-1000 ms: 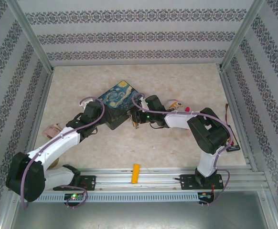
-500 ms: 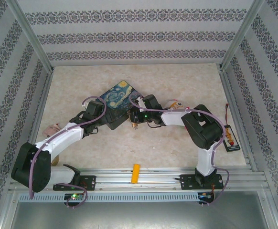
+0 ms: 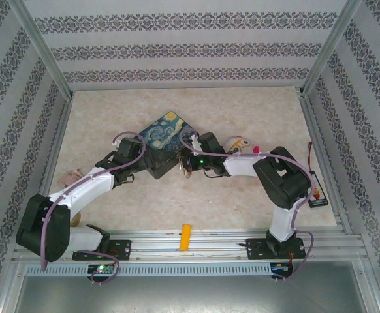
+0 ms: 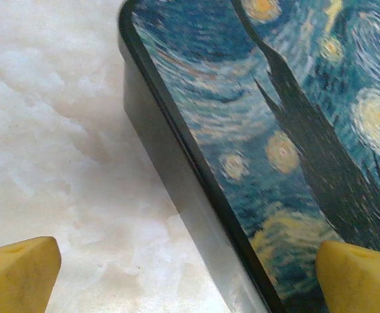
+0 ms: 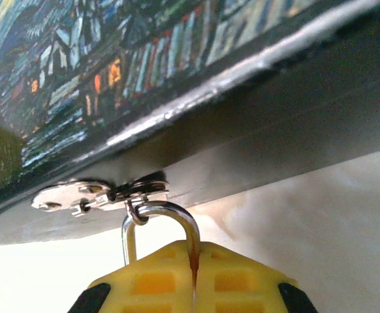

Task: Unlock the padlock with the key

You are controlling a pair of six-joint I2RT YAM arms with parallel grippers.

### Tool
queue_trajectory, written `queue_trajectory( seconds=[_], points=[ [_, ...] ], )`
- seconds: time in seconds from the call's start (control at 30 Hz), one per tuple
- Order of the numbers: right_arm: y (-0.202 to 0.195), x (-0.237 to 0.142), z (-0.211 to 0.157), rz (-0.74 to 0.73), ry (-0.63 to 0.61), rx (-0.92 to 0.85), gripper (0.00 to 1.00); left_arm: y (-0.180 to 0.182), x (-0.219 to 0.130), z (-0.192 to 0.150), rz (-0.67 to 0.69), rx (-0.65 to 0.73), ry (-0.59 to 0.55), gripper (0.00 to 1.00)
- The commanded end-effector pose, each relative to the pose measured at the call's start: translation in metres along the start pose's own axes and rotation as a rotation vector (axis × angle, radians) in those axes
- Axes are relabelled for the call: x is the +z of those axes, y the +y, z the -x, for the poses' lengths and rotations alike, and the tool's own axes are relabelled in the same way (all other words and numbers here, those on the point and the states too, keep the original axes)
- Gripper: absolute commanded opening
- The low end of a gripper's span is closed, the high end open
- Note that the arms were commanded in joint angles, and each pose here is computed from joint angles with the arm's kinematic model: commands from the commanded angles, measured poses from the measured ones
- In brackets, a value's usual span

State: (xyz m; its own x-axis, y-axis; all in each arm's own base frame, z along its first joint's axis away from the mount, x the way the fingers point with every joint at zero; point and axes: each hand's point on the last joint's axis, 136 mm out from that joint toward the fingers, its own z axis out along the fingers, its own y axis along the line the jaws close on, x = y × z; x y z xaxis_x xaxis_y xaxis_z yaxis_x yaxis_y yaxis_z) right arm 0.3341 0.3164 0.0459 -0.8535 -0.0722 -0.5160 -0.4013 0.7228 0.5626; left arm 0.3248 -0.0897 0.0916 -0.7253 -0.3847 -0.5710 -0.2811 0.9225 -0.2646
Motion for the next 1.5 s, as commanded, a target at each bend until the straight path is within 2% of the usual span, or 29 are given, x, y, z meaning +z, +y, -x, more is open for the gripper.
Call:
queue_trajectory(
  seconds=[0.0, 0.23, 0.47, 0.57, 0.87, 1.47],
  points=[
    [-0.002, -0.011, -0.018, -0.060, 0.005, 0.078, 0.00, -0.002, -0.003, 0.012, -0.007, 0.005, -0.026, 0.99],
    [0.008, -0.019, -0.052, -0.110, -0.014, 0.224, 0.00, -0.011, -0.007, 0.013, -0.052, -0.013, -0.016, 0.99],
    [0.026, -0.009, -0.070, -0.101, -0.021, 0.316, 0.00, -0.018, -0.030, 0.015, -0.092, -0.042, -0.063, 0.99],
    [0.026, -0.007, -0.070, -0.092, -0.048, 0.360, 0.00, -0.020, -0.035, 0.010, -0.104, -0.038, -0.074, 0.99],
    [0.023, -0.010, -0.064, -0.080, -0.108, 0.439, 0.00, -0.019, -0.011, -0.021, -0.054, 0.022, 0.007, 0.99],
    [0.007, -0.021, -0.053, -0.052, -0.202, 0.532, 0.00, 0.007, 0.000, -0.029, 0.056, 0.008, -0.006, 0.99]
  ],
)
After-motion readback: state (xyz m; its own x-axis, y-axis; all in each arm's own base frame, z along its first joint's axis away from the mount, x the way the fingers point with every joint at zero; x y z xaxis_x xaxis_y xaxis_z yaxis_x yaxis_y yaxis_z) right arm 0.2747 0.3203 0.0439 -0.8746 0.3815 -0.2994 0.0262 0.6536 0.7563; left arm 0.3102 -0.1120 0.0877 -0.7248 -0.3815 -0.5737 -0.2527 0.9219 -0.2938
